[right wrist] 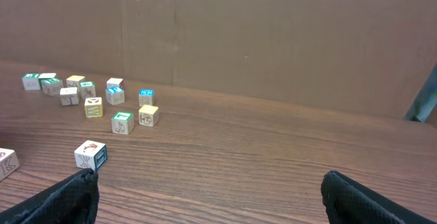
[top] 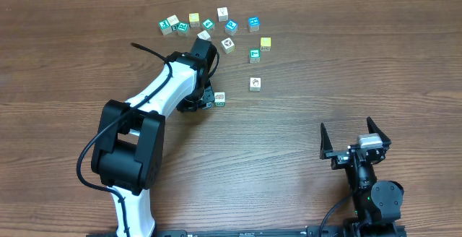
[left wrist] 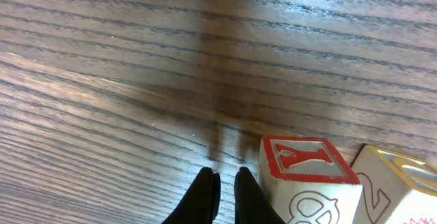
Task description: Form a horizontal line
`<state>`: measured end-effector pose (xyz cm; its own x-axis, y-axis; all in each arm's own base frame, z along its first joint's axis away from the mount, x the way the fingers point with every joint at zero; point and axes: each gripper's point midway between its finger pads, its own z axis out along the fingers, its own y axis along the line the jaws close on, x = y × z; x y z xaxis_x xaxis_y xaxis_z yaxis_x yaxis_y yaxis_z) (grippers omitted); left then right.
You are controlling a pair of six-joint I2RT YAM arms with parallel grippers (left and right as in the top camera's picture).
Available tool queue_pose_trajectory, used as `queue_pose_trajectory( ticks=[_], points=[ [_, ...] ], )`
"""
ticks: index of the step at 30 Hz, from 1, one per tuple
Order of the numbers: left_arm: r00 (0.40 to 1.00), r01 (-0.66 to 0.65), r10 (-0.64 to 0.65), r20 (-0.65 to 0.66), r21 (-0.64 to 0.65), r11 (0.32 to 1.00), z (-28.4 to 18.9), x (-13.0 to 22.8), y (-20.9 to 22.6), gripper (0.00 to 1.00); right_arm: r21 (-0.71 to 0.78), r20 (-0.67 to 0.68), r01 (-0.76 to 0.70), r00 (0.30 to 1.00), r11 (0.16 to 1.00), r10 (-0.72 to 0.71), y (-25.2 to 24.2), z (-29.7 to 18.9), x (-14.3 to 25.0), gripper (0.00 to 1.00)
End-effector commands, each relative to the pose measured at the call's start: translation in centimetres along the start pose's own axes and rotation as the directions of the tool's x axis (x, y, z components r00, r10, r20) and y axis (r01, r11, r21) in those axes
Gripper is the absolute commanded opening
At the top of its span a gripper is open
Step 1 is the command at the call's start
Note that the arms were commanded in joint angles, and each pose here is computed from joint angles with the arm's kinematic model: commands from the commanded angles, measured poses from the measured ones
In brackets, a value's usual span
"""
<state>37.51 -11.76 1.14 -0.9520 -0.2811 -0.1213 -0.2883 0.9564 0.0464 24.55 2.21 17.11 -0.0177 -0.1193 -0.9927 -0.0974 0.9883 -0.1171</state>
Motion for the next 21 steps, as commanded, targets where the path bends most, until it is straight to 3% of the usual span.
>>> queue_pose_trajectory(
  ticks=[1,21],
  points=[
    [1.0,0.018,-0.018,0.004,-0.025,1.0,0.49,0.04,0.42,0.08,0.002,0.004,0.004,1.0,1.0,-0.004,-0.05,0.01,0.17,1.0],
    [1.0,0.018,-0.018,0.004,-0.026,1.0,0.49,0.03,0.43,0.08,0.002,0.004,0.004,1.0,1.0,-0.004,-0.05,0.01,0.17,1.0]
  ],
)
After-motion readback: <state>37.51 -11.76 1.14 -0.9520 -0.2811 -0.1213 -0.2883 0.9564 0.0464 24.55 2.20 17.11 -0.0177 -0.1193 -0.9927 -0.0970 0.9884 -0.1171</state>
